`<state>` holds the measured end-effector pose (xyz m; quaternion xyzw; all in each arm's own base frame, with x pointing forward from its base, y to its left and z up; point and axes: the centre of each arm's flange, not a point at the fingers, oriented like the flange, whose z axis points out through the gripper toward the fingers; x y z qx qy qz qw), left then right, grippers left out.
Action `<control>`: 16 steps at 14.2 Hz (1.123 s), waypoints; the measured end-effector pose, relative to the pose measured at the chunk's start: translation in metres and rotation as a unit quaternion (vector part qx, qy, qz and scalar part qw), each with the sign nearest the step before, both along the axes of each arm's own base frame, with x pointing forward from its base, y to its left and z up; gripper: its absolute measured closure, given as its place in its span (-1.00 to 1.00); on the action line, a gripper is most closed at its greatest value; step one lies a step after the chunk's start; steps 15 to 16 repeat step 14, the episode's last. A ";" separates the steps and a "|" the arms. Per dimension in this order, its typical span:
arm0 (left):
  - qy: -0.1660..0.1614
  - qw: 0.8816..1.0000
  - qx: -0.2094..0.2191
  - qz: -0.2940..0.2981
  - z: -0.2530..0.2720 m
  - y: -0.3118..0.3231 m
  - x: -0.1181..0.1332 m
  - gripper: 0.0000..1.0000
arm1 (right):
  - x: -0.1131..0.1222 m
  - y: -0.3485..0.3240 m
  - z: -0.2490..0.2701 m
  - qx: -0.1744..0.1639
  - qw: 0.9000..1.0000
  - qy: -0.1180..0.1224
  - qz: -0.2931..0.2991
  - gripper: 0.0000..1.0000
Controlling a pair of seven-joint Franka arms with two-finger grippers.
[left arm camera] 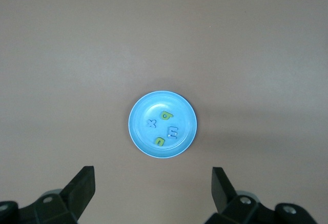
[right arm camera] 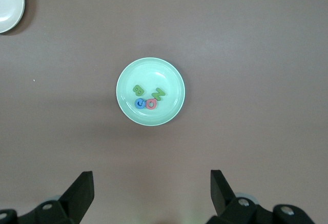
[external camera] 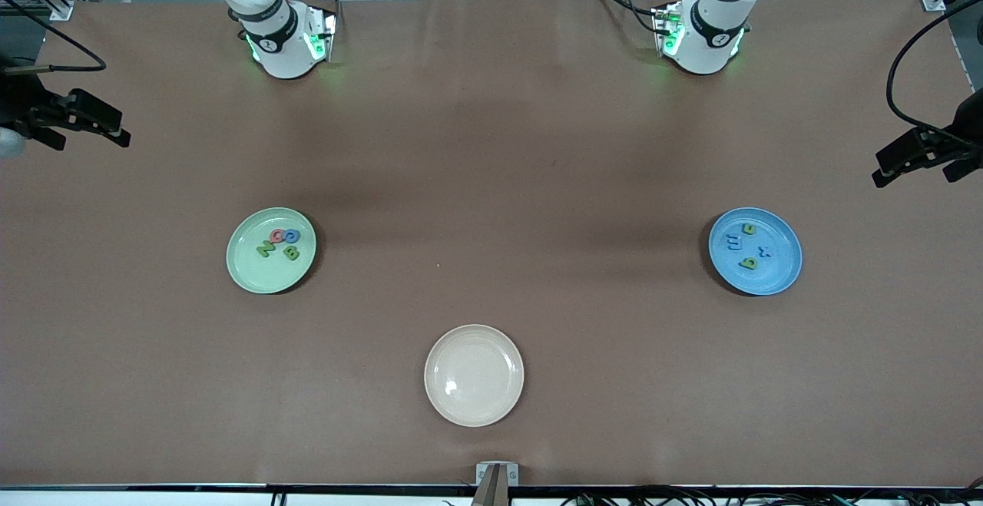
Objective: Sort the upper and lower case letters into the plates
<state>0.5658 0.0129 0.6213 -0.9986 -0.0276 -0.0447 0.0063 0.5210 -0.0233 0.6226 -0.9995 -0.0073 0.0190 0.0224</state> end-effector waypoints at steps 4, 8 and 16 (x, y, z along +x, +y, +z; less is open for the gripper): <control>-0.001 1.000 0.000 -0.007 0.000 -0.009 0.000 -1.00 | -0.002 0.000 -0.001 0.000 1.000 0.007 0.000 -1.00; -0.009 1.000 0.000 -0.008 0.006 -0.011 0.001 -1.00 | -0.002 0.000 -0.002 0.000 1.000 0.009 0.000 -1.00; -0.010 1.000 0.000 -0.008 0.007 -0.010 0.001 -1.00 | -0.002 -0.001 -0.001 -0.003 1.000 0.008 0.000 -1.00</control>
